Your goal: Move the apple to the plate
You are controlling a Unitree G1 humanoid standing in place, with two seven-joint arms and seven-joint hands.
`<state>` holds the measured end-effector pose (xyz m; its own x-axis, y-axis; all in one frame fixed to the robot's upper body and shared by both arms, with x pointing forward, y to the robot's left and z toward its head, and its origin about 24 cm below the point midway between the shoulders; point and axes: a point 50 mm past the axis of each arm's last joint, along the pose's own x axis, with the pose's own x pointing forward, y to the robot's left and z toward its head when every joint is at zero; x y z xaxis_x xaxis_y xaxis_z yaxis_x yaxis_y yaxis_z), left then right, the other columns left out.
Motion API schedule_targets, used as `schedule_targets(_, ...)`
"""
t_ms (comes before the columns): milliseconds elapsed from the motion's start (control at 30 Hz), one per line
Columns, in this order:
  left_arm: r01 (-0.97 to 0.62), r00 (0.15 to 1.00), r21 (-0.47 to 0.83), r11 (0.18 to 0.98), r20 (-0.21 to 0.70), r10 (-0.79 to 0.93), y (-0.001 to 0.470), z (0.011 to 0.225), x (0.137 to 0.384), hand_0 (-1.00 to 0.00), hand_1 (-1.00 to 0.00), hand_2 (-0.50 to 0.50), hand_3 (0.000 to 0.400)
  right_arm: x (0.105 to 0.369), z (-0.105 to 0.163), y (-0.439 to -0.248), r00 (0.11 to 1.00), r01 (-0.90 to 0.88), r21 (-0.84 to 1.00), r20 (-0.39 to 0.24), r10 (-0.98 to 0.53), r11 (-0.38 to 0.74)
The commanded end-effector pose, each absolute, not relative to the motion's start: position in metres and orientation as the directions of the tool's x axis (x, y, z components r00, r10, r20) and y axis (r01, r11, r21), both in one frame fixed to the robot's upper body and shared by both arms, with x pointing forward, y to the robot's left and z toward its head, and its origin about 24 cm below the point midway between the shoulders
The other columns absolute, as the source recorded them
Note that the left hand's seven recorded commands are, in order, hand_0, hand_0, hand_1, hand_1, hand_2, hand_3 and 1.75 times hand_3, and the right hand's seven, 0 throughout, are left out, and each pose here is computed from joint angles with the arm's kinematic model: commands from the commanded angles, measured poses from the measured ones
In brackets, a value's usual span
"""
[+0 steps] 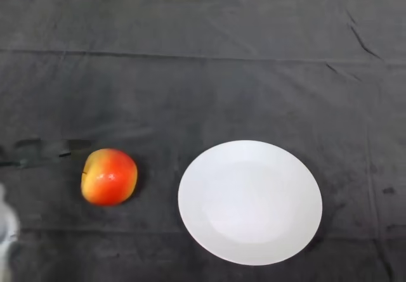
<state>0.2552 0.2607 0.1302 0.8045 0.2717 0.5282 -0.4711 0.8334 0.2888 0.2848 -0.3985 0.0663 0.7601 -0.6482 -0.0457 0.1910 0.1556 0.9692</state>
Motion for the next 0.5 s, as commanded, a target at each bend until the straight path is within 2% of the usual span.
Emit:
schedule_targets(33, -0.477, 0.772, 0.275, 0.835, 0.586, 0.249, 0.243, 0.151, 0.260, 0.00, 0.00, 0.00, 0.000, 0.285, 0.076, -0.405, 0.747, 0.161, 0.974, -0.016, -0.665, 0.158)
schedule_targets(267, -0.470, 0.791, 0.305, 0.828, 0.562, 0.242, 0.199, 0.162, 0.260, 0.00, 0.00, 0.00, 0.000, 0.284, 0.076, -0.405, 0.747, 0.163, 0.974, -0.016, -0.664, 0.160)
schedule_targets(500, -0.454, 0.837, 0.370, 0.810, 0.490, 0.244, 0.179, 0.157, 0.262, 0.00, 0.00, 0.00, 0.000, 0.284, 0.076, -0.405, 0.747, 0.164, 0.973, -0.016, -0.664, 0.160)
